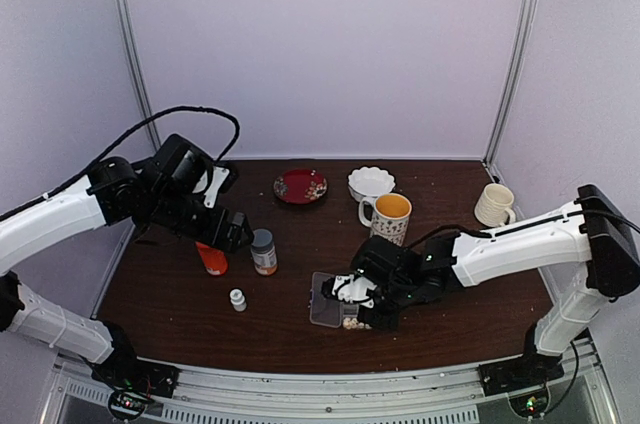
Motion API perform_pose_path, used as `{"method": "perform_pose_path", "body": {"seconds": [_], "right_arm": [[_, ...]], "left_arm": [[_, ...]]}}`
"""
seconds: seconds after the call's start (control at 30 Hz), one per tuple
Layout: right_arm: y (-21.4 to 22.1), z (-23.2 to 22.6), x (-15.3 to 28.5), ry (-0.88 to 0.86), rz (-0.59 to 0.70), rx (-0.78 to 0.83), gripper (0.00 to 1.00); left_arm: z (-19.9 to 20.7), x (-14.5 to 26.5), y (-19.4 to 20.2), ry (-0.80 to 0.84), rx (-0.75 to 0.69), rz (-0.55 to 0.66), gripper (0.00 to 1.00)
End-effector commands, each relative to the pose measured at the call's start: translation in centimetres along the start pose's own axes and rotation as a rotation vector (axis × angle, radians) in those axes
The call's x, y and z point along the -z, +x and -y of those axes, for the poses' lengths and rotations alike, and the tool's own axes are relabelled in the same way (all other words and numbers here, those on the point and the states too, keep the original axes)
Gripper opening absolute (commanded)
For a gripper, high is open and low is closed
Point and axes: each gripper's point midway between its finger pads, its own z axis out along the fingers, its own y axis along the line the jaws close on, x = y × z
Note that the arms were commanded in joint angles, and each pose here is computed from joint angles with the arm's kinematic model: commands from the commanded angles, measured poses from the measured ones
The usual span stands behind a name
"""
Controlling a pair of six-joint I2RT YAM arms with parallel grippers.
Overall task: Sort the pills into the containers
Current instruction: Place the pill in the compartment of the pill container, then pick up the pill bottle from the center of the board.
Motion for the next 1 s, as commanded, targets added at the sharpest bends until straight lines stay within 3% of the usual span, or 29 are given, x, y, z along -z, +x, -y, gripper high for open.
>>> {"method": "perform_pose_path", "body": {"seconds": [0.0, 0.2, 0.4, 0.57, 0.97], "right_arm": [[-2.0, 1.1, 2.8, 0.044, 0.135, -0.057, 0.30], [-4.5, 1.6, 6.5, 0.055, 0.352, -0.150, 0.32], [-5.8, 1.9, 8.3, 0.053, 0.467, -0.212, 0.33], [-6.0, 1.6, 8.6, 0.032, 0.495, -0.229, 0.33], [-5.5, 1.2, 8.1, 0.015, 0.470, -0.224, 0.33]], "left_arm": [[-0.1, -0.3, 1.6, 0.014, 0.037, -0.036, 0.92], [-0.4, -1.9, 5.8, -0.048, 0.080, -0.122, 0.89], [0.9, -3.8, 8.9, -0.105, 0.098, -0.153, 0.88], [0.2, -5.8, 11.0, -0.183, 0.130, -0.204, 0.82], [-0.7, -8.6, 10.9, -0.285, 0.042, -0.227, 0.69]]}}
